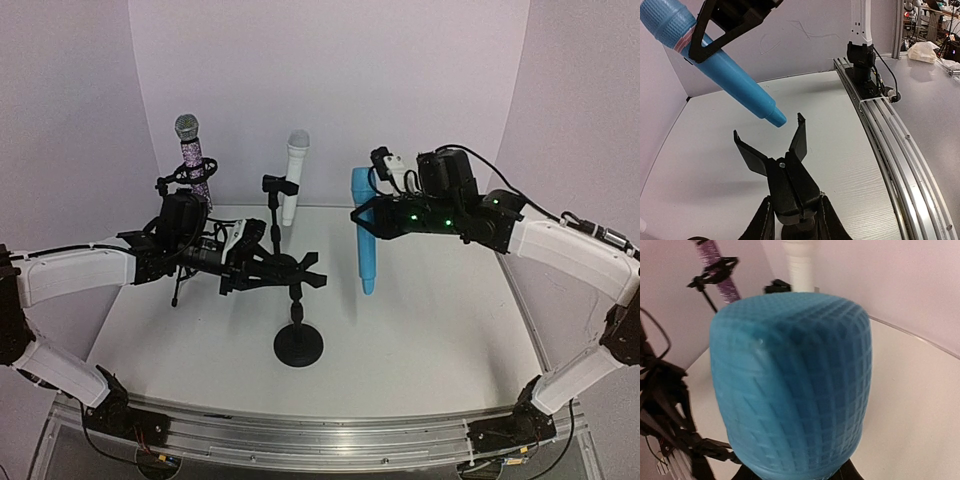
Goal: Attach the microphones to the stand
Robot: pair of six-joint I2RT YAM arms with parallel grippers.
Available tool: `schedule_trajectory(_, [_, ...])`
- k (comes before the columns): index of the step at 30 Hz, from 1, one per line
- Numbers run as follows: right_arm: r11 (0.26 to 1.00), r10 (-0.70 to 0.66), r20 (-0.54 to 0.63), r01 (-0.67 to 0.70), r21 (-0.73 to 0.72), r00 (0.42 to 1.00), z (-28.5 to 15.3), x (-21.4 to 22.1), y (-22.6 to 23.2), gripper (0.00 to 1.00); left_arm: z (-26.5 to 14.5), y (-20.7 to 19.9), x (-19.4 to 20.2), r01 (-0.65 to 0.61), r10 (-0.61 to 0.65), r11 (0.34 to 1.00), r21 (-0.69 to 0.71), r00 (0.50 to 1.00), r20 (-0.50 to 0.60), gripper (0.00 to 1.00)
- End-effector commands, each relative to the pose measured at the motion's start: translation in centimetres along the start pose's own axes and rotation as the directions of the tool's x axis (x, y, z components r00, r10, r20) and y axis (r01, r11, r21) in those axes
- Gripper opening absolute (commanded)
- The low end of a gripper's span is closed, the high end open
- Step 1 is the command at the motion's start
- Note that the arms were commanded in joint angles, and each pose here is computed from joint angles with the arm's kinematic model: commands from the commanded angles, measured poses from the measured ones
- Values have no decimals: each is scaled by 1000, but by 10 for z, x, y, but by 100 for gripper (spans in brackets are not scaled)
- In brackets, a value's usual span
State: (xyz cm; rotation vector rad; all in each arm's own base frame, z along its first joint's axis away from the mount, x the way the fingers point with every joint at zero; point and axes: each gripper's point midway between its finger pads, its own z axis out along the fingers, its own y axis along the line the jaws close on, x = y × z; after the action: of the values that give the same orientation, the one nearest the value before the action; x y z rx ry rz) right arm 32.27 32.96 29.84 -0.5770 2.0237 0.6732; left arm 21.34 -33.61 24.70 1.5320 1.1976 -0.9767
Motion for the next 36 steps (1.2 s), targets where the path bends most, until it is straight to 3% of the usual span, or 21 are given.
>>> schedule_trajectory(1, [945,-175,262,236,-226,949,-31,-44,79,0,-2,6,-15,-50,51,999,-20,999,16,0])
schedule_trajectory(6, [884,-204,378,336,-326,903,-35,-32,106,0,-2,8,-18,-37,38,999,-25,999,24,0])
schedule_trajectory(16, [827,-267,412,427,-366,871,-4,-11,119,0,-1,8,-20,-39,39,999,-11,999,32,0])
schedule_trajectory(29, [874,-255,391,383,-298,885,-13,6,98,0,-3,8,-18,-34,34,999,-27,999,16,0])
schedule_trajectory(31, [876,-255,375,377,-300,891,-15,8,97,0,-4,9,-20,-45,45,998,-35,999,16,9])
schedule_trajectory(36, [881,-231,354,349,-320,907,-17,11,97,0,-7,13,-28,-20,21,998,-63,1000,20,53])
